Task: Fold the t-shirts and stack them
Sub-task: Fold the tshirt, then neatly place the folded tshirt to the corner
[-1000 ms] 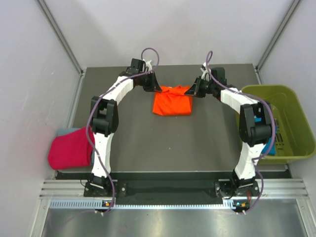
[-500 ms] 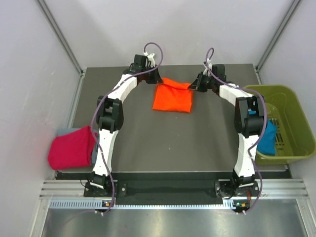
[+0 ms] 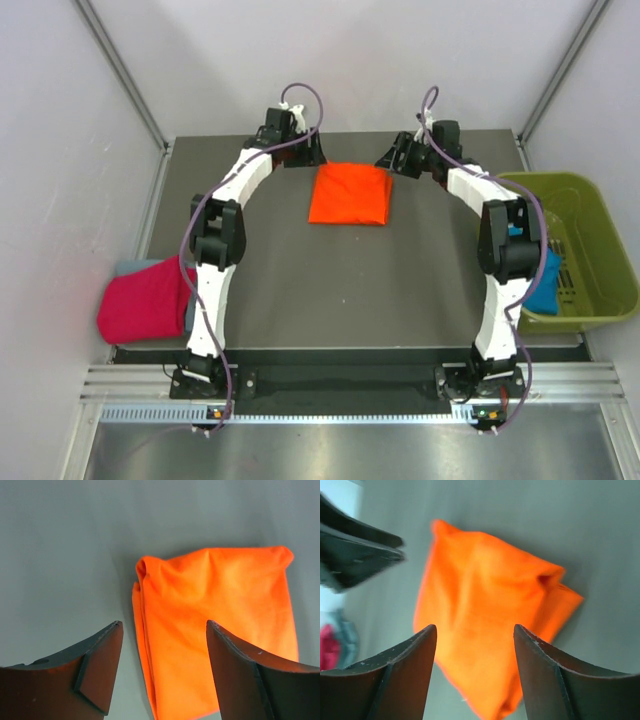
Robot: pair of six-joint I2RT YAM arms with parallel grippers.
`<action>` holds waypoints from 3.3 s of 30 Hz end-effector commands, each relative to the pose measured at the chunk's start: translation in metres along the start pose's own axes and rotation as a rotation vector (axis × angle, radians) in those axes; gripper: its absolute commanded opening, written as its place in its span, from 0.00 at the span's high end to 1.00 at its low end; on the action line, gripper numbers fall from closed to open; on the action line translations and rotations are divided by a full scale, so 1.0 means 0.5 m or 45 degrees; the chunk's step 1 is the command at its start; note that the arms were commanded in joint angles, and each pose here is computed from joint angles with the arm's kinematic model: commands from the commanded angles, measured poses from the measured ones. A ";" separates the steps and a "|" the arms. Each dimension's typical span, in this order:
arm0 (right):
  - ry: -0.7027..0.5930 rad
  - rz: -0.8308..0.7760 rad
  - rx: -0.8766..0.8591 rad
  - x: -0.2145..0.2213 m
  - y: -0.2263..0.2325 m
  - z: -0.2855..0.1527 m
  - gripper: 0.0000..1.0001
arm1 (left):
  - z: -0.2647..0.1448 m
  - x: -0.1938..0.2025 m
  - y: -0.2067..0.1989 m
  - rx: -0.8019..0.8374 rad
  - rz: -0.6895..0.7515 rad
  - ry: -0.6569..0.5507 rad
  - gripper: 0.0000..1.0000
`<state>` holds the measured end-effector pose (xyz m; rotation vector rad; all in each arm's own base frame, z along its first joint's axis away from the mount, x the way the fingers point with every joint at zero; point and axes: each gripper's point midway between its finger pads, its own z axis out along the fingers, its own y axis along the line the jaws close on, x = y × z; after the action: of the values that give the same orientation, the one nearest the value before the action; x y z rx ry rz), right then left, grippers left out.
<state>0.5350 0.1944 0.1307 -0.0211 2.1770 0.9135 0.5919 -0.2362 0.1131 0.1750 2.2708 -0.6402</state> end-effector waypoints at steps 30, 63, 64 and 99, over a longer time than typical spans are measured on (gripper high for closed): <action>0.190 0.157 -0.092 0.152 0.014 0.076 0.39 | 0.030 0.206 -0.055 0.403 -0.362 0.369 0.46; -0.116 -0.116 0.032 0.023 0.056 -0.263 0.35 | -0.591 0.118 0.029 0.138 -0.219 0.382 1.00; -0.120 -0.113 0.037 0.025 0.055 -0.269 0.35 | -0.608 0.121 0.032 0.131 -0.202 0.381 1.00; -0.131 0.053 0.073 0.093 -0.001 -0.340 0.35 | -0.983 0.306 0.119 -0.547 0.461 0.479 1.00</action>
<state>0.3758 0.1034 0.1550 0.1193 2.1893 0.8471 0.2282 0.0526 0.2816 0.4727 2.4644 0.1002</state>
